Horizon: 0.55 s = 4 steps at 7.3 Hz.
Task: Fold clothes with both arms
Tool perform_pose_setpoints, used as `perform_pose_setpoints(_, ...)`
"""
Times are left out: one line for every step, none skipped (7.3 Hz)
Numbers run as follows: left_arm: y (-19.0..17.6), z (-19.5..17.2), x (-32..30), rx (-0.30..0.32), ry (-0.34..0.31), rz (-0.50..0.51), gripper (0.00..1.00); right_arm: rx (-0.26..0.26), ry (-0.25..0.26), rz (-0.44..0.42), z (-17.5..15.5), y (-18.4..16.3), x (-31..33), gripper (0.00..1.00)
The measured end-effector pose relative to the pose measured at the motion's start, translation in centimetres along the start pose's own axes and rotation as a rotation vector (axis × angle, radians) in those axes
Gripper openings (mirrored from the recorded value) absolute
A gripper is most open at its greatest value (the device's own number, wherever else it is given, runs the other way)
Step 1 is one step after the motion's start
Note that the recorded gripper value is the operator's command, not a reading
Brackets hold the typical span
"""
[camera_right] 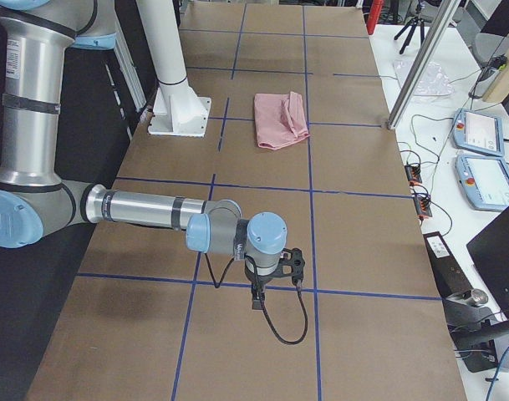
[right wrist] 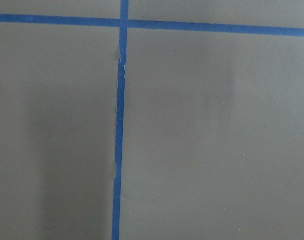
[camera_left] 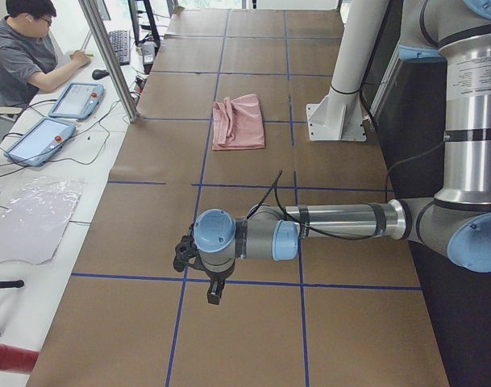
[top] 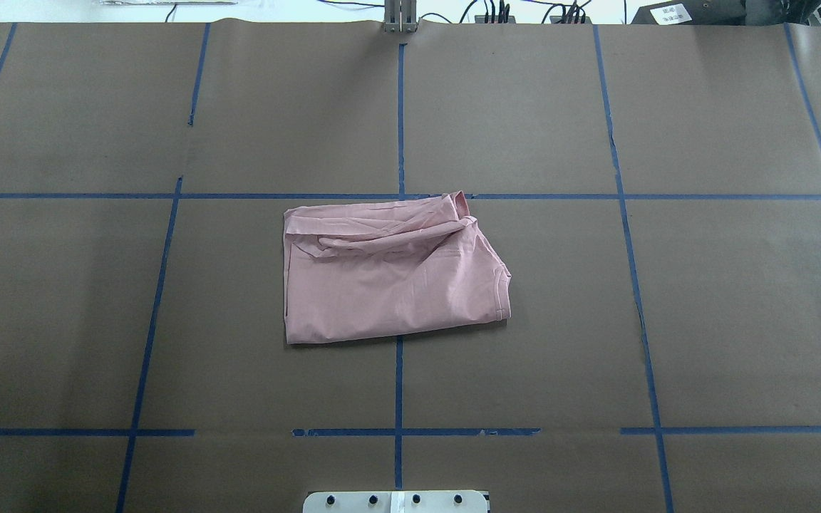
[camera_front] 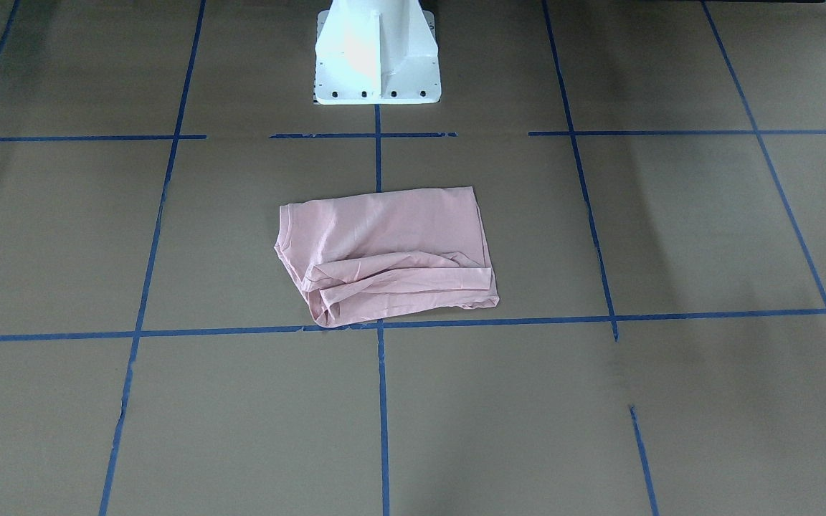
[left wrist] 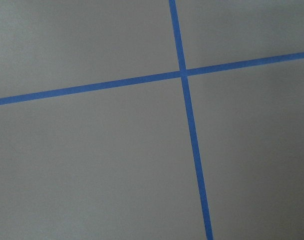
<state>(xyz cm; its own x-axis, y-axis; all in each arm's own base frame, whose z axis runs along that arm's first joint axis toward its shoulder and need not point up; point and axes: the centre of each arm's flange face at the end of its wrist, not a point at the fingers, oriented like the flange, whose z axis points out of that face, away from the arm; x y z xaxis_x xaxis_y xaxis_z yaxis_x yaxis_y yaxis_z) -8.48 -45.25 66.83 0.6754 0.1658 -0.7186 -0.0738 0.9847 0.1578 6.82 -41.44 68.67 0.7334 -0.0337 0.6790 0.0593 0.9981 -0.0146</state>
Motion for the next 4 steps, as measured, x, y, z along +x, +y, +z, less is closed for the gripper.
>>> perform_pose_setpoints(-0.16,-0.20,0.19,0.004,-0.001,0.005,1.00,0.000,0.001,0.000,0.02,0.01,0.02,1.00)
perform_pose_setpoints(-0.28,-0.37,0.35,0.008,-0.002,0.008,1.00,-0.001,0.001,0.000,0.04,0.01,0.04,1.00)
perform_pose_setpoints(-0.34,-0.44,0.42,0.010,-0.002,0.008,1.00,-0.001,0.000,0.000,0.06,0.02,0.05,1.00)
perform_pose_setpoints(-0.38,-0.49,0.47,0.011,-0.002,0.010,1.00,-0.001,0.000,0.000,0.07,0.02,0.06,1.00)
